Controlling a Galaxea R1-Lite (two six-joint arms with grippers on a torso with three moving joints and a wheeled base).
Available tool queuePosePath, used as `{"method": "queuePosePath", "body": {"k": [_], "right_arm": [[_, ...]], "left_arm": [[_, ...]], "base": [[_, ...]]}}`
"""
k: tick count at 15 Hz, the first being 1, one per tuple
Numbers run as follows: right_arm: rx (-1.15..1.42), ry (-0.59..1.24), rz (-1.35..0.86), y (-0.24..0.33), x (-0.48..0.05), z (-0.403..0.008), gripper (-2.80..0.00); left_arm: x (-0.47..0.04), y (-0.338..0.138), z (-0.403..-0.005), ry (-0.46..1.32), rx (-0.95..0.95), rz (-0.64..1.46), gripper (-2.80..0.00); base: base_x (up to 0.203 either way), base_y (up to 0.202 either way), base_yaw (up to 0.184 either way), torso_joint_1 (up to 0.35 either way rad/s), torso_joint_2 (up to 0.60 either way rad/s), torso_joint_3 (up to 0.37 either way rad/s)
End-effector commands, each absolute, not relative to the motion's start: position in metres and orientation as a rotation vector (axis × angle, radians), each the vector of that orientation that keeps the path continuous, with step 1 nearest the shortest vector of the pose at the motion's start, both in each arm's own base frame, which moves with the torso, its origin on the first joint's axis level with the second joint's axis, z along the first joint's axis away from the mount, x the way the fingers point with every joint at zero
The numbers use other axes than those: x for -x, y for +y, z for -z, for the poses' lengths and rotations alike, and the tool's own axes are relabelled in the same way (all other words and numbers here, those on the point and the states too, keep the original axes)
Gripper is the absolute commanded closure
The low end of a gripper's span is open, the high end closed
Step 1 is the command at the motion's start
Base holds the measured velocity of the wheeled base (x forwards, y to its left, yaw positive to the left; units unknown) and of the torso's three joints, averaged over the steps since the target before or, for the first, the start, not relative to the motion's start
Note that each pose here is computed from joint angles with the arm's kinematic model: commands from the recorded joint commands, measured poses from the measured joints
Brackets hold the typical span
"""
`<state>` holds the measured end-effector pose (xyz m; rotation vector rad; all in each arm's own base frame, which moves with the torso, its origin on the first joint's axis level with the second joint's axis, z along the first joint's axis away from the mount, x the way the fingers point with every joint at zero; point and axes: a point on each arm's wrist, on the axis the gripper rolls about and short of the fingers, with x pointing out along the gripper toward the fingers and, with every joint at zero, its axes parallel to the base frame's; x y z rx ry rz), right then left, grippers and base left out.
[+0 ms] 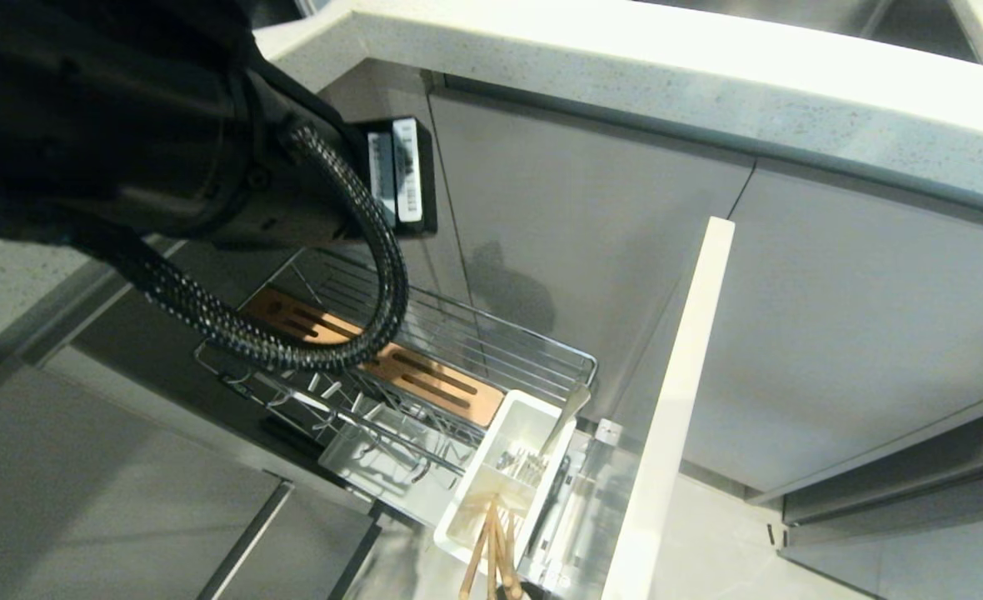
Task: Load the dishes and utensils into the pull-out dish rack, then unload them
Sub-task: Pick up the chopsticks and place it in the cupboard
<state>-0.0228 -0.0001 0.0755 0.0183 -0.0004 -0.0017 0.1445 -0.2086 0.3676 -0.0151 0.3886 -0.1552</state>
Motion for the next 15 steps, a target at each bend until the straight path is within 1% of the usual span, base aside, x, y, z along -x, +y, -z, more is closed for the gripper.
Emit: {"method": "queuePosePath", "body": {"k": [1,3,5,7,10,15], "right_arm": [[-0.018,0.002,0.002,0.0,0.023,-0.075,0.0],[-0.018,0.002,0.002,0.0,0.023,-0.075,0.0],[-0.018,0.002,0.002,0.0,0.023,-0.075,0.0],[-0.018,0.002,0.002,0.0,0.023,-0.075,0.0],[-0.018,0.002,0.002,0.0,0.023,-0.075,0.0],[-0.018,0.002,0.002,0.0,0.023,-0.075,0.0]], "left_arm": [[-0.144,-0.19,-0.391,0.277,0.068,0.159,0.0],[-0.15,-0.171,-0.41,0.177,0.081,0.139,0.0],[-0.144,-0.154,-0.425,0.113,0.092,0.168,0.0],[-0.144,-0.14,-0.431,0.09,0.109,0.138,0.0],[-0.134,-0.117,-0.441,0.057,0.138,0.178,0.0],[-0.119,-0.084,-0.452,0.0,0.175,0.178,0.0]], "base": [[0.0,0.0,0.0,0.0,0.0,0.0],[0.0,0.0,0.0,0.0,0.0,0.0],[0.0,0.0,0.0,0.0,0.0,0.0],[0.0,0.0,0.0,0.0,0.0,0.0],[0.0,0.0,0.0,0.0,0.0,0.0],[0.0,0.0,0.0,0.0,0.0,0.0]]}}
